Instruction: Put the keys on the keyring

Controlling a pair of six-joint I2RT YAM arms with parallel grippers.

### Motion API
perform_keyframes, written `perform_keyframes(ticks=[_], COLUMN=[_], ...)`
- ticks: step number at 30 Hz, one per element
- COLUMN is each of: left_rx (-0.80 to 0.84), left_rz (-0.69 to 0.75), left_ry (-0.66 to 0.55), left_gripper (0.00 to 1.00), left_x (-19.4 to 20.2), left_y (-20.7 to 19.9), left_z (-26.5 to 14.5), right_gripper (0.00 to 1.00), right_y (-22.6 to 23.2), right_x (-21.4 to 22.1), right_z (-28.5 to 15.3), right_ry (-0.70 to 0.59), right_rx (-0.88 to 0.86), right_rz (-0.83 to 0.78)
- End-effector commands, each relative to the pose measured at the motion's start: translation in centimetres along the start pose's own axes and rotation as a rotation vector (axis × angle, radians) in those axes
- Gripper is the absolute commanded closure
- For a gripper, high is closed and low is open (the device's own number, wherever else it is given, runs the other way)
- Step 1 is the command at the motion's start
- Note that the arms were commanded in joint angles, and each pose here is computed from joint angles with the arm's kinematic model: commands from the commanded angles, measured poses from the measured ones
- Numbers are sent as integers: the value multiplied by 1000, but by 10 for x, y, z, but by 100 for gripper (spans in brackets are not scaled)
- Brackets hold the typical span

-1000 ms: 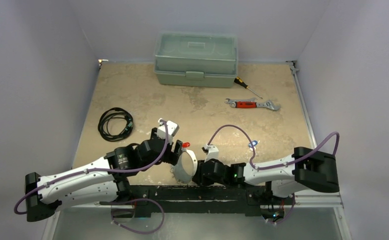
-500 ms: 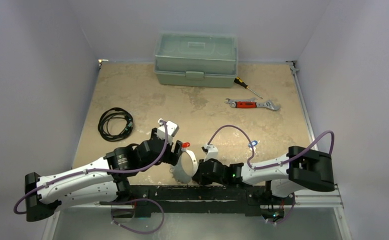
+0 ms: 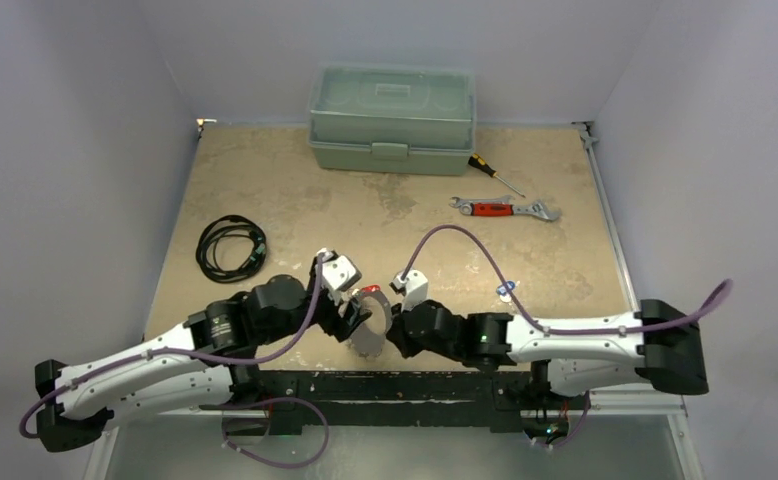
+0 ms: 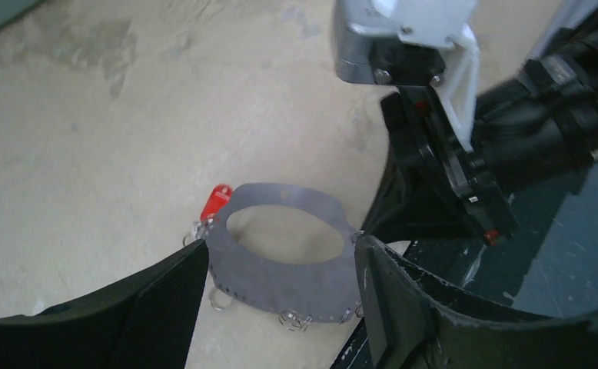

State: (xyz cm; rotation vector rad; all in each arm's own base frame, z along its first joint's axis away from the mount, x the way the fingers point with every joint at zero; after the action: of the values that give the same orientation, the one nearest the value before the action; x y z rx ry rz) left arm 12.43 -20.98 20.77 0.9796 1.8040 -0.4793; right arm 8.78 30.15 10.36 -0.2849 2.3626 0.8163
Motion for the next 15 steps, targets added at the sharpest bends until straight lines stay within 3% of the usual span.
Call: perform_keyframes(ticks=[1, 6, 11, 15], left_rx=[217, 344, 459, 533], left_rz=[249, 438, 603, 642], left_ry=[-298, -429, -430, -394], left_gripper=[32, 32, 42, 51], left_x=[-46, -56, -56, -46], left_y=[-22, -38, -51, -60], left_z=[-21, -32, -32, -27], right_gripper=[100, 100, 100, 100], right_y=[14, 36, 55, 64], right_x=[-49, -79, -92, -98], right_z=[-34, -68, -95, -107], right_ry=[-125, -217, -245, -253], right_rx=[-55, -184, -316, -365], right_rz=[-278, -438, -585, -663])
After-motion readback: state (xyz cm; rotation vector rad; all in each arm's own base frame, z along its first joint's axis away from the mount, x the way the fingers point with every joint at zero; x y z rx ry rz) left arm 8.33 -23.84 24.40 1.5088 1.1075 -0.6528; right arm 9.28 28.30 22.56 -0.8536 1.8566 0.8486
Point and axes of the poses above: each gripper's point midway between its finger pads, its own z axis out along the fingers, its own y axis along the line the jaws close on, x = y × z, the point moved 3 cm from there along -z, back along the fingers, and after that the axes turned 11 degrees about z, right-handed, at the moved point
